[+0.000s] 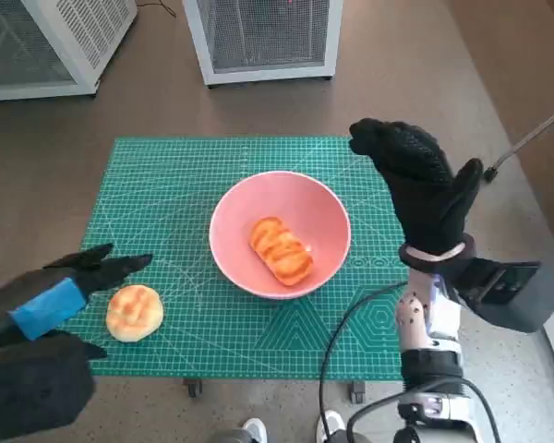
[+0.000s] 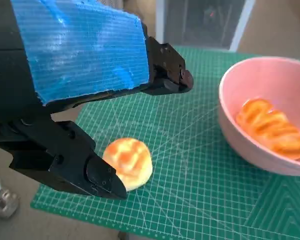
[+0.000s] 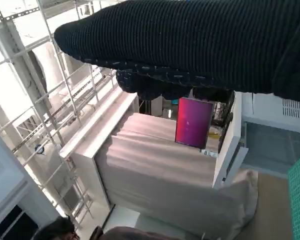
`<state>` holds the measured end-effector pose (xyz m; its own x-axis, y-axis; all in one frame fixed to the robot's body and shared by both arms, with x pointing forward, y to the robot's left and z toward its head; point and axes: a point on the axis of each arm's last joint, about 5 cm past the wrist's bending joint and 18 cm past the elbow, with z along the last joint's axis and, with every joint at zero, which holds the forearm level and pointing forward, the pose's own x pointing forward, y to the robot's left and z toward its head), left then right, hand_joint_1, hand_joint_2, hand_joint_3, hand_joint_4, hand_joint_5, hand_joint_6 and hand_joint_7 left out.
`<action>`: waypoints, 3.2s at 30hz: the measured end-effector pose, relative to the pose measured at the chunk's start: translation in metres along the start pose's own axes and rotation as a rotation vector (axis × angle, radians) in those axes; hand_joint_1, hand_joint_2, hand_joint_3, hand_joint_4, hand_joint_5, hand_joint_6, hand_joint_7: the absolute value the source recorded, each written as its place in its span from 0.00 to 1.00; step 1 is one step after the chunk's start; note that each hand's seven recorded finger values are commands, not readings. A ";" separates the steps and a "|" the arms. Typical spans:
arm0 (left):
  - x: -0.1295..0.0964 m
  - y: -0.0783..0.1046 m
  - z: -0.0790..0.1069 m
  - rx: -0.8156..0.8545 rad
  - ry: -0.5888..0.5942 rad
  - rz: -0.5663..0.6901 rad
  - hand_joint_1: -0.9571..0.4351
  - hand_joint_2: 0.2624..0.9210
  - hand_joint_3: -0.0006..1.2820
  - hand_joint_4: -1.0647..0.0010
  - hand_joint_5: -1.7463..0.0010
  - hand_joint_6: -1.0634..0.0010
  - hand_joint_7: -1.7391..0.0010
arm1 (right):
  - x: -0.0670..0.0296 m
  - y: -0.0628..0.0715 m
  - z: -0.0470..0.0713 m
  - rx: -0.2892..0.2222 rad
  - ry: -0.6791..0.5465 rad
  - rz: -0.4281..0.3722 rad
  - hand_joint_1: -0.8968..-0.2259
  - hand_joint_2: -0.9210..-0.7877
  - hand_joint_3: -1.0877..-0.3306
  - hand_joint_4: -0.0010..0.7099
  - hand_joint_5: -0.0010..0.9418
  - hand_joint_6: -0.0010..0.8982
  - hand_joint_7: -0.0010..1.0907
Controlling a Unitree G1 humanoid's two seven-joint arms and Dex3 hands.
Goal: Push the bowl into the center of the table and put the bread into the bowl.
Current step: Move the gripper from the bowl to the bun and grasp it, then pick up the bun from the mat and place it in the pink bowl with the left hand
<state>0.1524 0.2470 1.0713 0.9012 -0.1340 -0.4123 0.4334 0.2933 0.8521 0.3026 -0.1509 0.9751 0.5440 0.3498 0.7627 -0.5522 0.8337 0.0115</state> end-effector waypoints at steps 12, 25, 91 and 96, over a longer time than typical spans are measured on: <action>0.029 -0.024 -0.008 0.019 0.097 0.002 0.69 0.73 0.00 0.88 0.99 0.71 0.99 | -0.0011 -0.004 0.002 -0.012 0.005 0.015 0.42 0.00 0.58 0.32 0.00 0.36 0.02; 0.052 -0.043 -0.010 0.029 0.191 0.000 0.70 0.78 0.01 0.81 0.99 0.66 0.99 | -0.0019 -0.007 0.004 -0.023 0.010 0.020 0.43 0.00 0.58 0.32 0.00 0.36 0.02; 0.055 -0.017 0.003 0.065 0.061 0.223 0.69 1.00 0.04 0.31 0.37 0.40 0.32 | -0.0020 -0.009 0.006 -0.037 0.007 0.025 0.44 0.00 0.59 0.32 0.00 0.36 0.02; 0.052 -0.005 0.012 0.079 0.014 0.286 0.69 0.99 0.03 0.30 0.37 0.39 0.34 | -0.0021 -0.009 0.006 -0.039 0.006 0.023 0.44 0.00 0.59 0.32 0.00 0.36 0.02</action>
<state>0.1973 0.2271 1.0488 0.9869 -0.0428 -0.1553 0.1611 0.2429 0.9566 0.3027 -0.1616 0.9773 0.5351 0.3719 0.7586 -0.5398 0.8412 -0.0316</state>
